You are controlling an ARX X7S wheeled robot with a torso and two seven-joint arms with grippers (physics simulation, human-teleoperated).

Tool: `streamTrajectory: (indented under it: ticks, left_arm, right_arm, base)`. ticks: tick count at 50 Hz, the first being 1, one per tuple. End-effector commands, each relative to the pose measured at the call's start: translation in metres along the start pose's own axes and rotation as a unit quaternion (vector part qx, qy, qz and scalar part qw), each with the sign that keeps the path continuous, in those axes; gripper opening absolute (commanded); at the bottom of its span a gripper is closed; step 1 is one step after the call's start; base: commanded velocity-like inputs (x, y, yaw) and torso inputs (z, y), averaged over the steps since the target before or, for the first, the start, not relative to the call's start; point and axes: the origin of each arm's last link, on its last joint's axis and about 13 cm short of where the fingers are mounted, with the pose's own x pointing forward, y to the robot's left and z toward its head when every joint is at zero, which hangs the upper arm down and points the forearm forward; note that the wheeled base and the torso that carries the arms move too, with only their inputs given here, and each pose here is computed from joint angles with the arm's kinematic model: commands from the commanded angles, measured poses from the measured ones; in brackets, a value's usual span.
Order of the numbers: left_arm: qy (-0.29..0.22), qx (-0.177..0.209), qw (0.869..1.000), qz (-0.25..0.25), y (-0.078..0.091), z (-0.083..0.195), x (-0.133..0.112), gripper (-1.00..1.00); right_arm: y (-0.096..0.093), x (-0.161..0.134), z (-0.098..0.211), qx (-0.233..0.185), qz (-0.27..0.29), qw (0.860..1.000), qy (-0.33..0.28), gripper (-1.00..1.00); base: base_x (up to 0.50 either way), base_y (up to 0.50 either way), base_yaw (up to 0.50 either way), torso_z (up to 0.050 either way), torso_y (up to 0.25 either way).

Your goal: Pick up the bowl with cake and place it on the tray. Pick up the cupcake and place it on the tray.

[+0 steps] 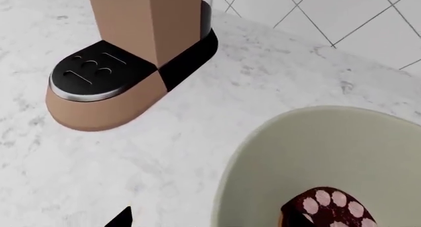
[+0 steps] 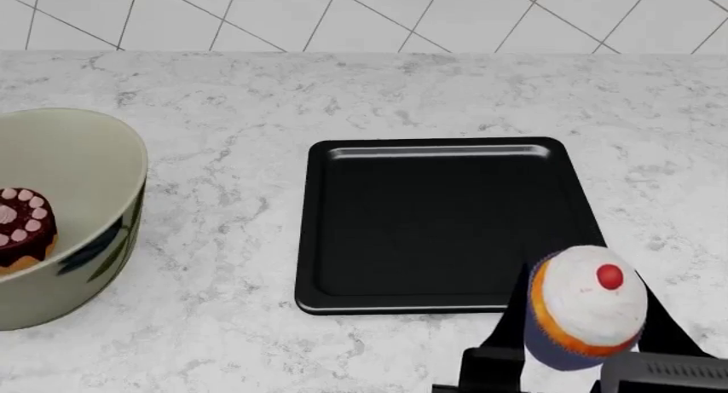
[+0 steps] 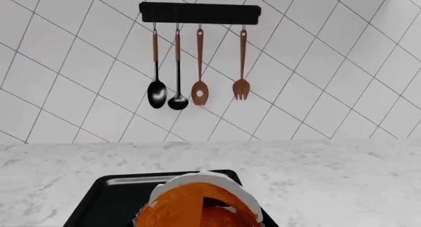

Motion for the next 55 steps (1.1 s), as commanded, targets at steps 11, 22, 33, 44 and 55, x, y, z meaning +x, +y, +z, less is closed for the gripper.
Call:
streamTrajectory:
  ticks: [11,22,33,44,55]
  left_arm:
    - [0.024,0.015,1.0,0.003,-0.001,-0.01,0.011,1.0]
    - [0.033,0.02,0.999,-0.003,-0.006,-0.015,0.014,1.0]
    - [0.036,0.014,0.999,0.009,-0.003,-0.018,0.02,1.0]
    - [0.044,0.017,0.999,0.011,-0.003,-0.025,0.022,1.0]
    - [0.048,0.02,0.999,0.011,-0.002,-0.027,0.023,1.0]
  right_arm:
    - [0.0,-0.004,0.002,-0.005,-0.004,1.0,-0.002,-1.0]
    - [0.0,-0.005,0.002,-0.003,-0.005,1.0,-0.002,-1.0]
    - [0.0,-0.006,0.002,-0.003,-0.006,1.0,-0.001,-1.0]
    - [-0.001,-0.006,0.004,-0.003,-0.007,1.0,-0.002,-1.0]
    - [-0.001,-0.006,0.004,-0.002,-0.006,1.0,-0.003,-1.0]
  base:
    - [0.0,0.0,0.0,0.0,0.0]
    - [0.0,0.0,0.0,0.0,0.0]
    - [0.0,0.0,0.0,0.0,0.0]
    - [0.0,0.0,0.0,0.0,0.0]
    - [0.0,0.0,0.0,0.0,0.0]
